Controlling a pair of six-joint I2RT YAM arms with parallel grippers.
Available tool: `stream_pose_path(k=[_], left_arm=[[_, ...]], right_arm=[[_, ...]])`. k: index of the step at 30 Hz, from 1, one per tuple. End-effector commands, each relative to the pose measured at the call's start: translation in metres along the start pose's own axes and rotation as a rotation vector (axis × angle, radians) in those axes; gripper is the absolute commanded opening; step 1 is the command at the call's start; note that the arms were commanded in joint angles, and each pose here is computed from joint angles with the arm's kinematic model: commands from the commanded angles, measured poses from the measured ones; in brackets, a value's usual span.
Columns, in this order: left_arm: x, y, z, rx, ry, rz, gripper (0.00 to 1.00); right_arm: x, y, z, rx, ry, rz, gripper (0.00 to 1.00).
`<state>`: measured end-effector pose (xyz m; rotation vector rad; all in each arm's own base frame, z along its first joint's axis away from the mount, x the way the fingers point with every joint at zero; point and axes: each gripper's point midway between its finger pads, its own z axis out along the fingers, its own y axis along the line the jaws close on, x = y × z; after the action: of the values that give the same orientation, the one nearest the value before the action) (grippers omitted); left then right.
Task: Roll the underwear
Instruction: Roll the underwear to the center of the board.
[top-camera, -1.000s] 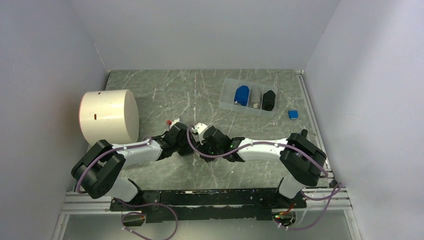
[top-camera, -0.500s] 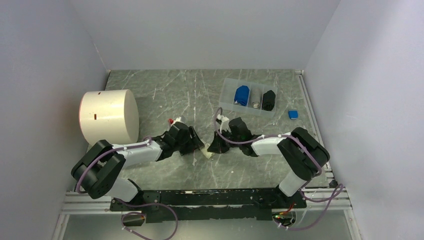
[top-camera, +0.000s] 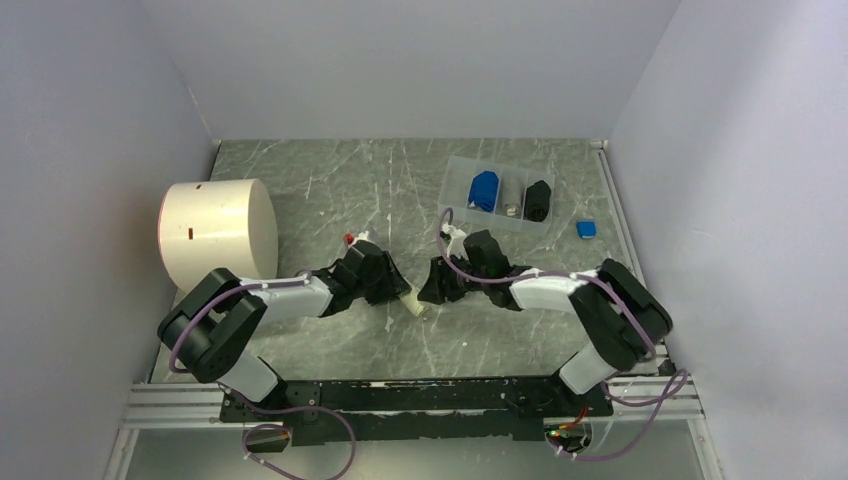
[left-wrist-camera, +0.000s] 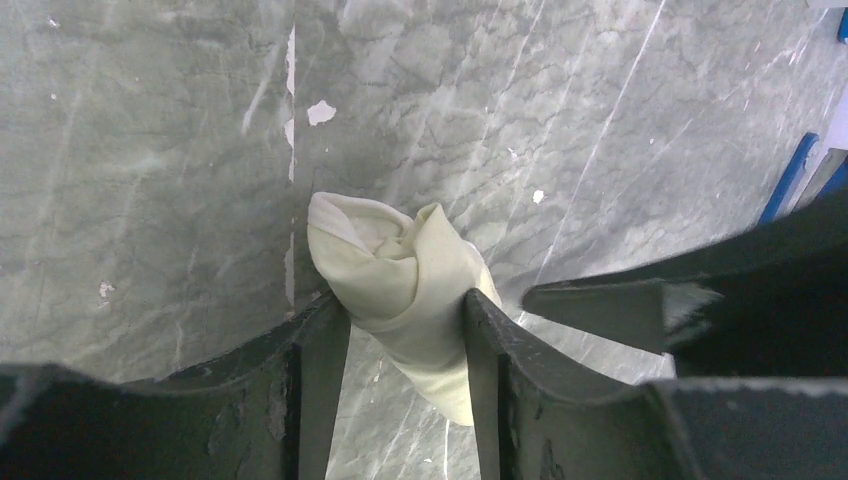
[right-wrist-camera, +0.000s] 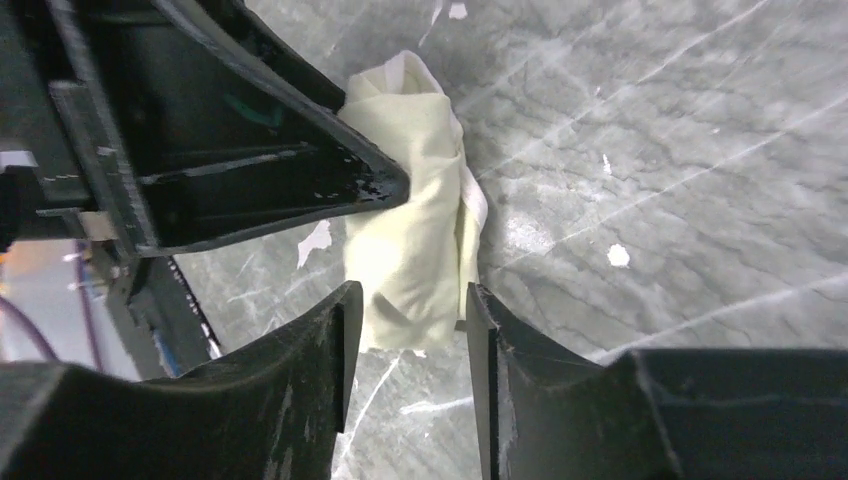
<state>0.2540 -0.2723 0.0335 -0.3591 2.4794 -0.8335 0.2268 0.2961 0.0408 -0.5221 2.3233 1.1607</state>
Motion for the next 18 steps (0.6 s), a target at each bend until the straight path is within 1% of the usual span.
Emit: stream_pose_path(k=[1, 3, 5, 10, 14, 15, 16, 17, 18], left_arm=[[0.000, 0.002, 0.003, -0.024, 0.006, 0.010, 0.50], [0.000, 0.002, 0.004, -0.026, 0.004, 0.003, 0.50], [0.000, 0.003, 0.005, -0.038, 0.004, -0.002, 0.50], [0.004, 0.009, 0.005, -0.048, 0.009, -0.016, 0.50], [0.011, 0.008, 0.007, -0.017, 0.032, -0.038, 0.51], [0.012, 0.009, 0.007, -0.023, 0.038, -0.037, 0.51], [0.012, 0.010, 0.007, -0.031, 0.040, -0.033, 0.53], [0.011, 0.010, 0.007, -0.037, 0.037, -0.027, 0.55], [0.010, 0.010, 0.006, -0.038, 0.037, -0.026, 0.57]], right_arm=[[-0.042, 0.008, -0.022, 0.210, -0.111, -0.189, 0.47], [-0.047, 0.013, -0.026, 0.268, -0.147, -0.238, 0.48], [-0.046, 0.021, -0.023, 0.283, -0.154, -0.277, 0.48], [-0.027, 0.039, 0.000, 0.281, -0.083, -0.406, 0.48], [-0.017, 0.021, 0.015, 0.391, -0.037, -0.449, 0.46], [-0.017, 0.016, 0.015, 0.424, -0.039, -0.456, 0.42], [-0.019, 0.009, 0.013, 0.472, -0.054, -0.459, 0.34], [-0.020, 0.007, 0.012, 0.481, -0.069, -0.458, 0.26], [-0.021, 0.006, 0.010, 0.484, -0.086, -0.459, 0.21]])
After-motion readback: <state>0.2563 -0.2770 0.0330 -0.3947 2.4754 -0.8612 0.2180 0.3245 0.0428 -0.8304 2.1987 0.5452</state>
